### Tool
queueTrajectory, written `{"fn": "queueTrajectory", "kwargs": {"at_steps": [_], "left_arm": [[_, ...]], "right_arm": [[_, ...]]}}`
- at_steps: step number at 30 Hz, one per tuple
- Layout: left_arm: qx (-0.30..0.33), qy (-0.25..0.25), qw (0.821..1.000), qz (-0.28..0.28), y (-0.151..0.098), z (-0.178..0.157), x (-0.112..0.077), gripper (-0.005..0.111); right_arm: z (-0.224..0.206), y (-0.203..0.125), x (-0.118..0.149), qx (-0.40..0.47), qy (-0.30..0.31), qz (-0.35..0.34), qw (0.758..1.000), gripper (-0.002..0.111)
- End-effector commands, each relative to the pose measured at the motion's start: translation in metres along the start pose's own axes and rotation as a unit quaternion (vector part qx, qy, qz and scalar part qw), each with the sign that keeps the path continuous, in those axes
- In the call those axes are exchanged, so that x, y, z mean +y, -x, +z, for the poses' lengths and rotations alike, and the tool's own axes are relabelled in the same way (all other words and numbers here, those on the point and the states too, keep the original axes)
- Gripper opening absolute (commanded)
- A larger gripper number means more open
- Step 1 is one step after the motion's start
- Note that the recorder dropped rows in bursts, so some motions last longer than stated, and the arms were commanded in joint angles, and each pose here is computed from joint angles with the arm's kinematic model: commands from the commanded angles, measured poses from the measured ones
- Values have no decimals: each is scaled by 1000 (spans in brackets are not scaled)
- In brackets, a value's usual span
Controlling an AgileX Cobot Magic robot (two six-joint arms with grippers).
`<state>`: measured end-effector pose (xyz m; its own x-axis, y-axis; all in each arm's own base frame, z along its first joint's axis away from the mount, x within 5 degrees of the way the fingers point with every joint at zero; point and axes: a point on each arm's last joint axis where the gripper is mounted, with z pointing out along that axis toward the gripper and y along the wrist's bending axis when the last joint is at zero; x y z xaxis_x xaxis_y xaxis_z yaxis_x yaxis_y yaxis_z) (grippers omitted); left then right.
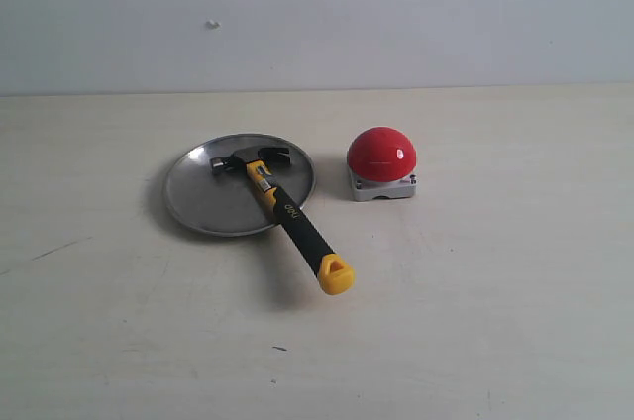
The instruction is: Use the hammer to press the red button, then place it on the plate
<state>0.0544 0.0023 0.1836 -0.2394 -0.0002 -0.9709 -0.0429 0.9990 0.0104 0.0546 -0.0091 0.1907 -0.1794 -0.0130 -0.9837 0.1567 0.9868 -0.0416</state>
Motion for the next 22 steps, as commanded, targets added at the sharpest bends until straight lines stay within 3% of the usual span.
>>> {"fn": "queueTrajectory", "kwargs": {"at_steps": [1,22], "left_arm": [[-5,0,1000,-1,1,-1,0,0],[-5,0,1000,-1,1,-1,0,0]], "right_arm": [[0,-1,0,-3,-3,-4,1000,0],[0,-1,0,-2,-3,-4,1000,0]]}}
